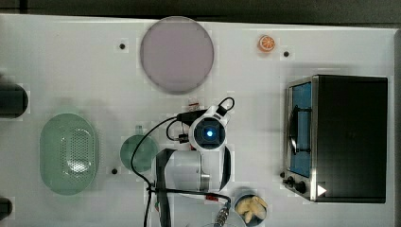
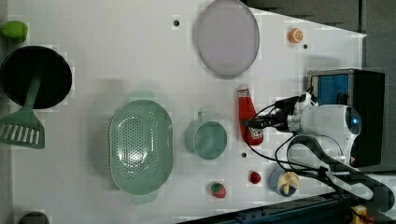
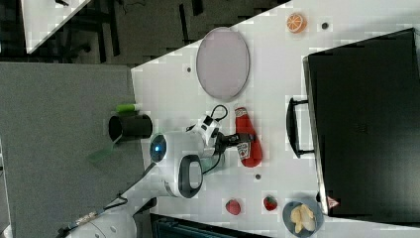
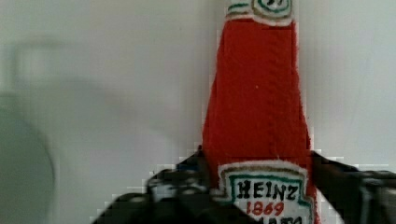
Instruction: Pick Ketchup from the table and place it in strainer.
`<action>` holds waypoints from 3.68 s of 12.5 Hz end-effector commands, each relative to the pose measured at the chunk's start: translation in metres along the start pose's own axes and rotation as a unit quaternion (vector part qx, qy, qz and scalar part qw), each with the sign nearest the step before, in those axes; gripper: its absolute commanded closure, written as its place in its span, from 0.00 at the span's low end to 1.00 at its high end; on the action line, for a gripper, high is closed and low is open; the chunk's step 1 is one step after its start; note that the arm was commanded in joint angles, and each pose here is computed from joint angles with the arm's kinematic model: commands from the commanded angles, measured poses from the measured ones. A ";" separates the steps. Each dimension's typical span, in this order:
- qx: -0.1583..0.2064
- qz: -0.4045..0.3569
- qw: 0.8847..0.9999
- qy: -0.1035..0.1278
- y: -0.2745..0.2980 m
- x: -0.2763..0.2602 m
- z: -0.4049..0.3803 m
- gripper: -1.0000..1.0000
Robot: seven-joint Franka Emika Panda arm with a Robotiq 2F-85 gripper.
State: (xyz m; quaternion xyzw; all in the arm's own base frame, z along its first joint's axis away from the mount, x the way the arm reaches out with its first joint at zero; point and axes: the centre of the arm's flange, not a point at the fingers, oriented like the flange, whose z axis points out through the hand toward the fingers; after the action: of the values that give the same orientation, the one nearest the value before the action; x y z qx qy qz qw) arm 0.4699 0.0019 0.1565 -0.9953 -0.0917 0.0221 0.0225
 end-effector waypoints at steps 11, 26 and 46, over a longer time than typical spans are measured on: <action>-0.026 -0.033 0.999 -0.012 -0.036 0.040 -0.248 0.40; 0.025 0.121 0.992 -0.018 -0.369 0.015 -0.220 0.40; 0.051 0.286 0.944 0.153 -0.234 0.081 -0.261 0.00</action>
State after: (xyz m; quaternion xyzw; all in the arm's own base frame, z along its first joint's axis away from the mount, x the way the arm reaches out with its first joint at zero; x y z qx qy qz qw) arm 0.4845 0.2944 0.4082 -0.9843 0.1151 -0.1106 0.0749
